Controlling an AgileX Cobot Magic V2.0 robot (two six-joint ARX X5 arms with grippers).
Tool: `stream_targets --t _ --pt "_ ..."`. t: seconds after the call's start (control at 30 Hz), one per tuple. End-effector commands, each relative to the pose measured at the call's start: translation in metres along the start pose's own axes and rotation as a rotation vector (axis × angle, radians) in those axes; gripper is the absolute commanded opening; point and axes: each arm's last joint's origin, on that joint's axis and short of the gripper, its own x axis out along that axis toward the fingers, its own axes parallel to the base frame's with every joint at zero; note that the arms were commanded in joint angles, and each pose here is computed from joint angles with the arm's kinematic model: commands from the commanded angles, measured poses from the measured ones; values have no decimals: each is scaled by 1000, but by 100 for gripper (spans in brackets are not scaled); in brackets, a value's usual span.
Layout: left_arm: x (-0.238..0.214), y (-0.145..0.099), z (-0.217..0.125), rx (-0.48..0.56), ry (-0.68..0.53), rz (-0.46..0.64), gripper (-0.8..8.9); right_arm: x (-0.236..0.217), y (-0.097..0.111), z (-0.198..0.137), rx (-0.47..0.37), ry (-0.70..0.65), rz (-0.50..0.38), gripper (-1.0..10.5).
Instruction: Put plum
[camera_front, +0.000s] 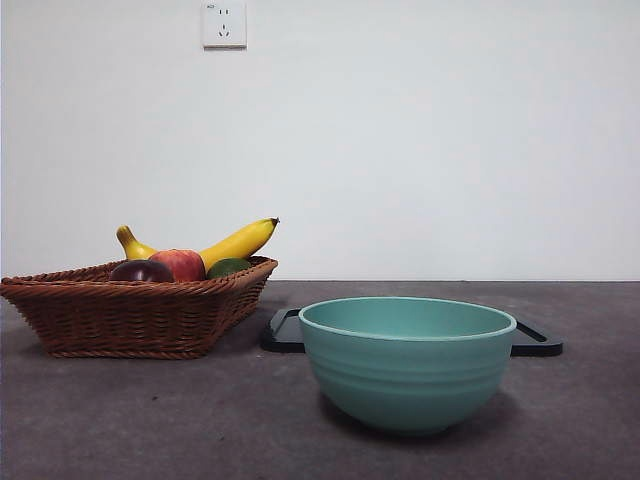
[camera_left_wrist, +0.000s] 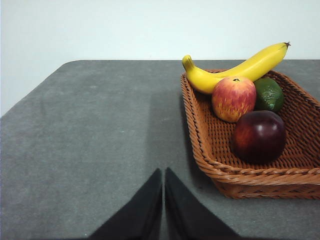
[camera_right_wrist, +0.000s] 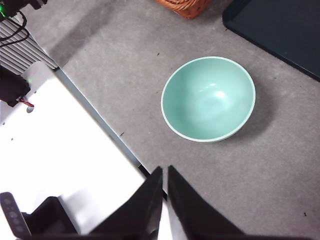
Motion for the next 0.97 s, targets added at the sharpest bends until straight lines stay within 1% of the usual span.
stream_targets --t 0.03,0.07,0.97 --pt "2 0 -9 -14 39 0 7 -1 2 2 -13 -9 9 6" --pt "2 0 -10 -15 54 0 8 -1 2 2 -13 -9 9 6" --pt "2 0 -10 -15 51 0 7 -1 2 2 -13 -10 9 6"
